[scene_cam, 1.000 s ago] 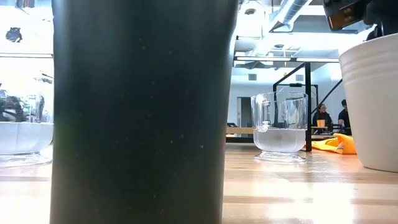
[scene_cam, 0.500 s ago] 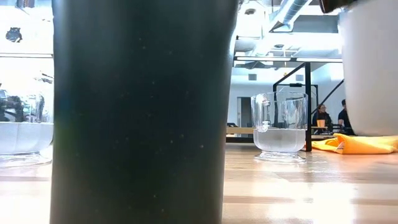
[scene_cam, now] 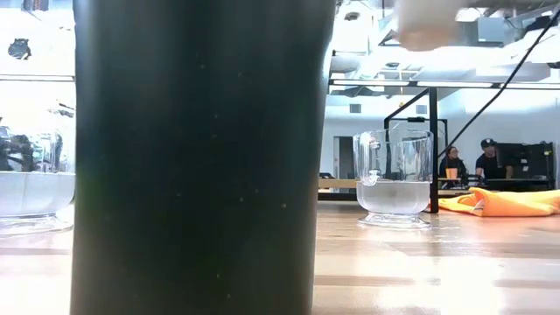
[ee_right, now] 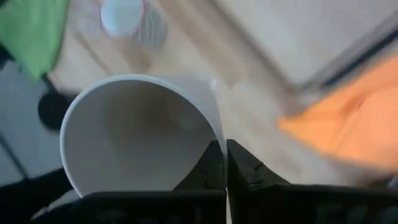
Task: Stack small to large cups/mugs on shelf
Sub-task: Put the white cup on the shelf
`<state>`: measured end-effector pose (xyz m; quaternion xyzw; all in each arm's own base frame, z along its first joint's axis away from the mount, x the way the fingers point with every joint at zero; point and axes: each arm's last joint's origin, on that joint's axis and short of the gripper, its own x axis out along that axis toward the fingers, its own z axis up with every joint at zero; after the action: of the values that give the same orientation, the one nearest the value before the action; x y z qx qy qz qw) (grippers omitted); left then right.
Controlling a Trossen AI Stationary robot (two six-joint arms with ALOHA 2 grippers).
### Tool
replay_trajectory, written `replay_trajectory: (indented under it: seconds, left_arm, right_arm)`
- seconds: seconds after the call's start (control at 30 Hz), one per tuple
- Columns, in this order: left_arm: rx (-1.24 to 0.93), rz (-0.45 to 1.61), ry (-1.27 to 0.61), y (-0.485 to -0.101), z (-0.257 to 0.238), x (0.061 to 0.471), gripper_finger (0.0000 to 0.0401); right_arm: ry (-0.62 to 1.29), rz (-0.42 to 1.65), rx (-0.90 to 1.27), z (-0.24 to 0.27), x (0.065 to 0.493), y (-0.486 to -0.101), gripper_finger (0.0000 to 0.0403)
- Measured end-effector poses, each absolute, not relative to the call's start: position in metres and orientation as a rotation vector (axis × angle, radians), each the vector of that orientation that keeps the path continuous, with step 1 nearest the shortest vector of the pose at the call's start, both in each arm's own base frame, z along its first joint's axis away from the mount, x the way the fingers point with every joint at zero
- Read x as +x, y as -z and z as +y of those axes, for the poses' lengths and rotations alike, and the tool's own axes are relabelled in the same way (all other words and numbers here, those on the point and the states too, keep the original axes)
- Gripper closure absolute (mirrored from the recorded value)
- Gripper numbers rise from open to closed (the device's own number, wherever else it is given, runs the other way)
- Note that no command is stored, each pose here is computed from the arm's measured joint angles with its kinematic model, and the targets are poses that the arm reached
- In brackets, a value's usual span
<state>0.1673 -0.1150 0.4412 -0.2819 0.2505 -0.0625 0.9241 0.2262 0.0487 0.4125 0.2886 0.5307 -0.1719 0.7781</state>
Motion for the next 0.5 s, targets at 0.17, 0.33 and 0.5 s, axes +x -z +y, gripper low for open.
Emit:
replay_trajectory:
  seconds: [0.17,0.33,0.5]
  left_arm:
    - [-0.578,0.508,0.138,-0.443,-0.113,0.164,0.0246]
    - [-0.587,0.489,0.145,-0.447,-0.108,0.158,0.0246]
    - [-0.599,0.471,0.152,-0.451,-0.104,0.152,0.0246]
  right_arm:
    - [0.382,1.115,0.531,0.011,0.277,-0.411,0.0395]
    - [0.330,1.077,0.491,-0.026,0.338,-0.394,0.0394]
    - [0.320,1.089,0.456,-0.050,0.390,-0.367,0.0393]
